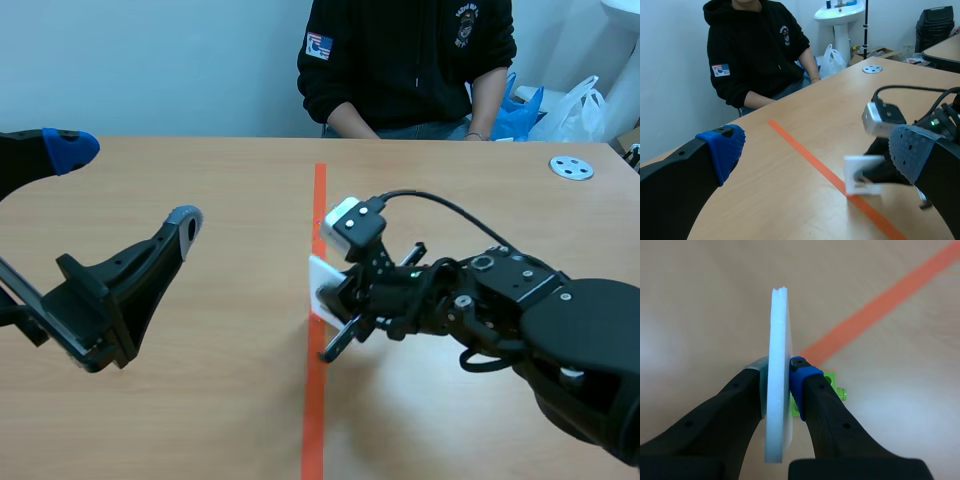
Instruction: Sort the leaf by its shape. The table is split by an orange tape line. A compound leaf with several leaflets goes to the left side, a simple leaf with one blade goes to the right side. Return to the home posture when a red brick is placed on the table.
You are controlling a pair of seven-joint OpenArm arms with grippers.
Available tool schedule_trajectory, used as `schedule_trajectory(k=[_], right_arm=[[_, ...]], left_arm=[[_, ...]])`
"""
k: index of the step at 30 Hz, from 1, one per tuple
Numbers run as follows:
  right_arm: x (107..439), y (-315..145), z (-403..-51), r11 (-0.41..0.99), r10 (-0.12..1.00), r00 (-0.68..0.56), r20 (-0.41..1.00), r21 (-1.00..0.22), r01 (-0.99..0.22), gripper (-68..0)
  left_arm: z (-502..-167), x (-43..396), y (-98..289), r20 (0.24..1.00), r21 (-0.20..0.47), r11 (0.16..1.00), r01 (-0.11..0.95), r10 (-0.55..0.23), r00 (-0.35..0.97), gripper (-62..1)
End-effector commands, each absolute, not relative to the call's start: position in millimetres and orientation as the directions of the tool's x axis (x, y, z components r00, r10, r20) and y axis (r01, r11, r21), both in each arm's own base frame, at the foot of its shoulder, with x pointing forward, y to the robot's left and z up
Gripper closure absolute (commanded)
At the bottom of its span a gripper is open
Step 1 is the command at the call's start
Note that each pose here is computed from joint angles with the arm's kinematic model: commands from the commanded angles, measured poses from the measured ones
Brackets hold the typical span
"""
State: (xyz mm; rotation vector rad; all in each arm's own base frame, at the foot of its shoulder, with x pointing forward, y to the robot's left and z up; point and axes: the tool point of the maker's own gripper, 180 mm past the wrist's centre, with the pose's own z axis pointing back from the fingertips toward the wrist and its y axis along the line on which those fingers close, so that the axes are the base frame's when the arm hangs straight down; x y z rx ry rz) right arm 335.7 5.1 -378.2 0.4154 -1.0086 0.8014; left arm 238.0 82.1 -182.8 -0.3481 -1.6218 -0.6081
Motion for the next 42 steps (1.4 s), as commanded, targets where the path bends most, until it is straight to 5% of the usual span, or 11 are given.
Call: schedule_trajectory(k=[1,17,42], right_arm=[[356.8,-15.8,-361.1,0.698,0.371,0.270,0.889,-0.075,-0.713,-0.6],[394.3,-226.4,-320.2,0.964,0.174,0.338,0.925,-0.090,-0.251,-0.6],[375.3,-288.4,-365.4,0.994,0.103,0.419,0.902,-0.105,-0.020,-0.7]], left_arm=[[-176.4,237.0,80.3,0.980,0.180,0.812,0.555,-0.103,-0.168,-61.7],[-176.5,236.9,80.3,0.980,0.180,0.812,0.555,-0.103,-0.168,-61.7],[-177.2,236.4,80.2,0.979,0.190,0.804,0.563,-0.114,-0.168,-61.7]])
